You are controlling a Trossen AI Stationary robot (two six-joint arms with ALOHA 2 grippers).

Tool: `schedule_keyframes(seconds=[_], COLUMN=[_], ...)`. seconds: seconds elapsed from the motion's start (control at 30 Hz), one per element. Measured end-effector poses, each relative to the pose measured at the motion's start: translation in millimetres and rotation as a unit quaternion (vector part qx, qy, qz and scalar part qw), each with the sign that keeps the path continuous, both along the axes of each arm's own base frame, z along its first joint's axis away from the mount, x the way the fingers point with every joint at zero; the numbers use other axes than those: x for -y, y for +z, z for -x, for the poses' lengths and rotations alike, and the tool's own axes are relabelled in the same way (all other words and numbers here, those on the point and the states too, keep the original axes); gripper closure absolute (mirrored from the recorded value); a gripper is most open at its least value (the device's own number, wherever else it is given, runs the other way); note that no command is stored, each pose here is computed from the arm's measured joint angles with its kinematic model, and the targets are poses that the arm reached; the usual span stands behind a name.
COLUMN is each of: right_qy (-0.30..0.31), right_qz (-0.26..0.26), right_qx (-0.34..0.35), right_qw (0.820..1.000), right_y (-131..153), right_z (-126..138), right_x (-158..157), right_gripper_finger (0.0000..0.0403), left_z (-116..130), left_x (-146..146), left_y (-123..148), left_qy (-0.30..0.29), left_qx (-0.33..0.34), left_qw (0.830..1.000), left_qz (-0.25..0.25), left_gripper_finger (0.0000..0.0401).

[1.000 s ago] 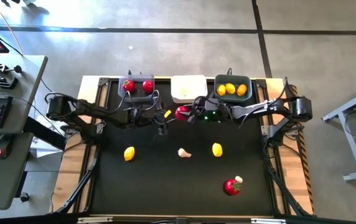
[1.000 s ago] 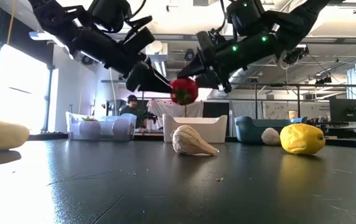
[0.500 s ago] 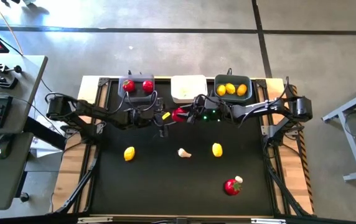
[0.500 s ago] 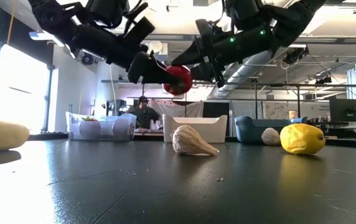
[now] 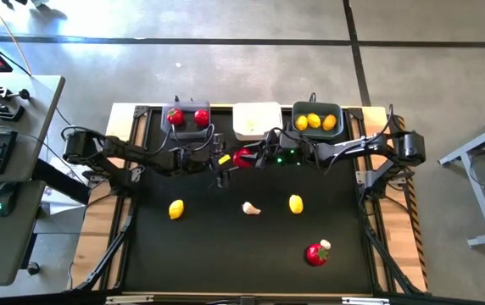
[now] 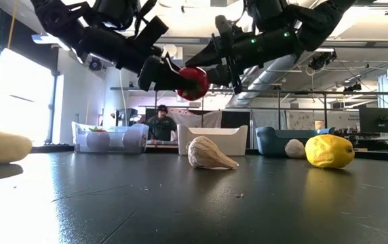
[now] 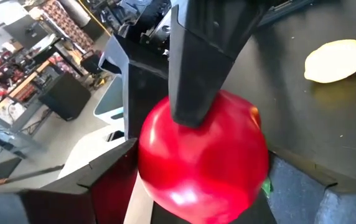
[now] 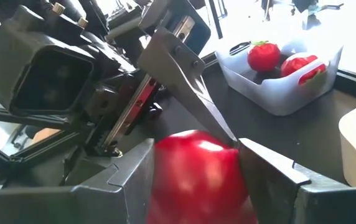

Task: Sort produce into baskets
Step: Put the tomato into the black bin

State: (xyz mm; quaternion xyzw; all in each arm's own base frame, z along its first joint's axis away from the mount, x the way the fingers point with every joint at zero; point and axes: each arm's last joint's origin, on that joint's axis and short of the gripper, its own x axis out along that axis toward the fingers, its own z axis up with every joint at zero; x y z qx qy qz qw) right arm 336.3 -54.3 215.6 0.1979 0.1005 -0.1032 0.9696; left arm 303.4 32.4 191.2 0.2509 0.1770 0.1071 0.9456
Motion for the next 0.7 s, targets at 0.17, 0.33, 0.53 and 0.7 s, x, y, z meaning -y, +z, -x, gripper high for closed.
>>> schedule_keyframes(seconds=[0.17, 0.33, 0.53, 0.7], right_qy=[-0.021, -0.029, -0.020, -0.058], right_qz=[0.021, 0.041, 0.091, 0.122], right_qx=[0.006, 0.017, 0.030, 0.002], right_qw=[1.000, 0.999, 0.995, 0.991], right_y=[1.8, 6.1, 25.2, 41.7], right_z=[-0.8, -0.3, 8.3, 25.0], right_x=[-2.2, -0.9, -2.4, 0.1], right_gripper_finger=[0.0188, 0.0157, 0.0144, 0.0144], left_z=[0.0, 0.1, 2.1, 9.4], left_x=[1.7, 1.8, -4.4, -22.0], left_y=[-0.7, -1.1, -2.5, -3.4], left_qy=[-0.008, -0.009, 0.020, 0.085], left_qx=[-0.004, -0.006, -0.018, -0.042], left_qw=[1.000, 1.000, 1.000, 0.995], left_qz=[0.002, 0.001, -0.004, 0.000], left_gripper_finger=[0.0136, 0.0148, 0.0149, 0.0150])
